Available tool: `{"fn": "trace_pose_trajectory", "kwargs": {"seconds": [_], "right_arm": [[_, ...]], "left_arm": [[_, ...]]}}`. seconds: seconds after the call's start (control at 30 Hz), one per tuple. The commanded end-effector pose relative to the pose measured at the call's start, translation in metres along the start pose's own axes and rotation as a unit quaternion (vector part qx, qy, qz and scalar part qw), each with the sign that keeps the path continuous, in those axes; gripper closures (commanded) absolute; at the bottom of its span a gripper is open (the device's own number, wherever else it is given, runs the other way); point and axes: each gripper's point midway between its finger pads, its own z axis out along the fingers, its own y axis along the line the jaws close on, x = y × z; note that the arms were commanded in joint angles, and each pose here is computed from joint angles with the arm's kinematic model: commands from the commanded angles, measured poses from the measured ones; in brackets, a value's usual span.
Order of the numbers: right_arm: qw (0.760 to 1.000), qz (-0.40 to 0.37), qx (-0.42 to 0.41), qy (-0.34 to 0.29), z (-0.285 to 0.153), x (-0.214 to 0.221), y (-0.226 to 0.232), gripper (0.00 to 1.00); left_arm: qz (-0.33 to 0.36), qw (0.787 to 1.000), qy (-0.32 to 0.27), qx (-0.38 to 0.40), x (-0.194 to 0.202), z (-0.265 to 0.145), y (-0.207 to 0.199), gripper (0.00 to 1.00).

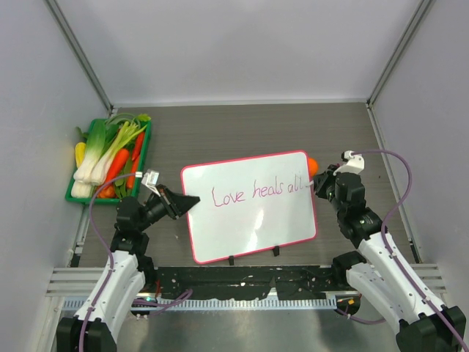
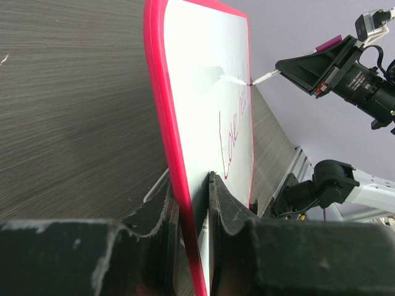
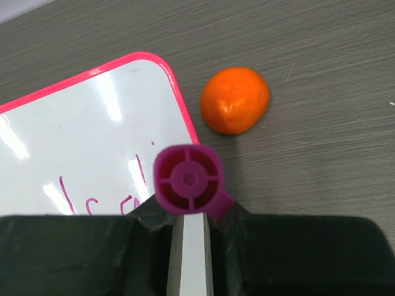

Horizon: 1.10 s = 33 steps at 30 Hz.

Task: Write a sentence on the whiteboard
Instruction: Write on the whiteboard with the whiteboard.

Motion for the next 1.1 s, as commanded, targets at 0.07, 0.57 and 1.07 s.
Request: {"fn": "trace_pose_trajectory", "kwargs": {"seconds": [0.07, 0.57, 1.07], "right_arm": [[1.000, 0.011, -0.005, -0.010, 0.001, -0.002, 0.001, 0.99], [0.999, 0.014, -0.026, -0.021, -0.008, -0.015, 0.011, 0.99], [0.990, 0.042, -0.057, -0.124, -0.051, -0.074, 0.022, 0.99]], "left_arm": [[0.075, 0.995, -0.020, -0.058, -0.003, -0.001, 0.033, 1.00], [0.079, 0.994, -0.027, -0.069, -0.005, -0.004, 0.035, 1.00], [0.079, 0.994, -0.030, -0.072, -0.006, -0.004, 0.035, 1.00]]}}
